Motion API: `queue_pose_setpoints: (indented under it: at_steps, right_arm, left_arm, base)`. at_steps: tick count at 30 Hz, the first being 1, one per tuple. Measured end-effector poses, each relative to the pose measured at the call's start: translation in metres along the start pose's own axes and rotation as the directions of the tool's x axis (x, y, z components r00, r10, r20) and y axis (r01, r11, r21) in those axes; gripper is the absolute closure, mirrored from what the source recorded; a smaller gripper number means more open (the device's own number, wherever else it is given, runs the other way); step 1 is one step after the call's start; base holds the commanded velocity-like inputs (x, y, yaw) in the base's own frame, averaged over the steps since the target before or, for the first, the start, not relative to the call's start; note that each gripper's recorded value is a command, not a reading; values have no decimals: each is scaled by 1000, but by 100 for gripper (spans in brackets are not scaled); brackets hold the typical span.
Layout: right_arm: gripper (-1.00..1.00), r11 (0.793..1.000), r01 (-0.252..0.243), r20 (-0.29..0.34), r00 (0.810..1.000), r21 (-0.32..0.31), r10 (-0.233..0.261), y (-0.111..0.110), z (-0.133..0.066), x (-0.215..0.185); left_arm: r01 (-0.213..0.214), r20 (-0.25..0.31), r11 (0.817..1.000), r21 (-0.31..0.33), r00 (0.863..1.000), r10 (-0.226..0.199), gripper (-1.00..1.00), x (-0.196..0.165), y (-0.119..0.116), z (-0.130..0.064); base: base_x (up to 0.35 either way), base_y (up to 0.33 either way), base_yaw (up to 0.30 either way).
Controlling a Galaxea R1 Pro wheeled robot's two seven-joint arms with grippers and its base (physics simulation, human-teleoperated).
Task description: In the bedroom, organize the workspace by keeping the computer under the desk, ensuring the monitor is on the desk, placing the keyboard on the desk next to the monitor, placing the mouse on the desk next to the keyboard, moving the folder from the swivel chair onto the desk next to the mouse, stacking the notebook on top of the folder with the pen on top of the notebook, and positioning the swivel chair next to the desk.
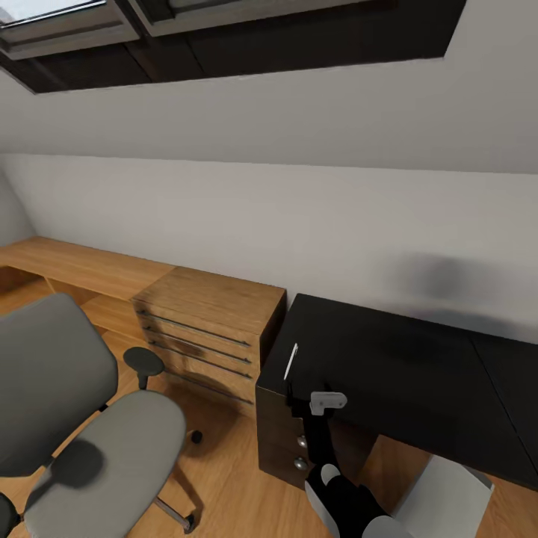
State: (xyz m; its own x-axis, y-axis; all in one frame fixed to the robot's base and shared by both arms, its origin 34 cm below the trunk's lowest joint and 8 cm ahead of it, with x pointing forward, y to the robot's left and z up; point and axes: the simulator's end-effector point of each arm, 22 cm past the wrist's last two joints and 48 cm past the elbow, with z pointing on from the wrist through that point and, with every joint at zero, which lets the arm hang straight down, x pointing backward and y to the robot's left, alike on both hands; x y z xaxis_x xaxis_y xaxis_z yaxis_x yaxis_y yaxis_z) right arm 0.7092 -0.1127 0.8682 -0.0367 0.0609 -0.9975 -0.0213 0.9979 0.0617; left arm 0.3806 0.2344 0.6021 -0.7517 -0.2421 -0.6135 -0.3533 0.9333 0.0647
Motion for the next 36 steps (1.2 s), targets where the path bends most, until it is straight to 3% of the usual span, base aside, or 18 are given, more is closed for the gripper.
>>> queue_pose_setpoints:
  at_steps: [5, 21, 29, 32, 34, 36]
  right_arm:
    - [-100, 999, 35, 2, 999, -28, -35, 6, 0, 0]
    - [-100, 999, 36, 13, 999, -29, -35, 6, 1, -3]
    - [-100, 999, 38, 9, 999, 7, -38, -2, 0, -2]
    - [-100, 999, 38, 9, 999, 13, -38, -3, 0, -2]
    - [-100, 999, 38, 9, 999, 14, -38, -3, 0, -2]
    - [-100, 999, 37, 10, 999, 15, -38, -3, 0, -3]
  left_arm:
    - [0, 2, 1000, 3, 1000, 0, -100, 0, -2, 0]
    - [2, 3, 1000, 3, 1000, -2, -100, 0, -2, 0]
    - [2, 4, 1000, 3, 1000, -2, -100, -1, -2, 0]
    - [18, 26, 1000, 12, 999, -18, -100, -12, -9, 1]
    - [65, 74, 998, 27, 995, -67, -100, -43, -26, 3]
    - [86, 73, 996, 9, 994, -86, -100, -64, -35, 4]
  base:
    - [0, 0, 1]
    - [0, 0, 0]
    - [0, 0, 0]
    - [0, 0, 0]
    - [0, 0, 0]
    - [0, 0, 0]
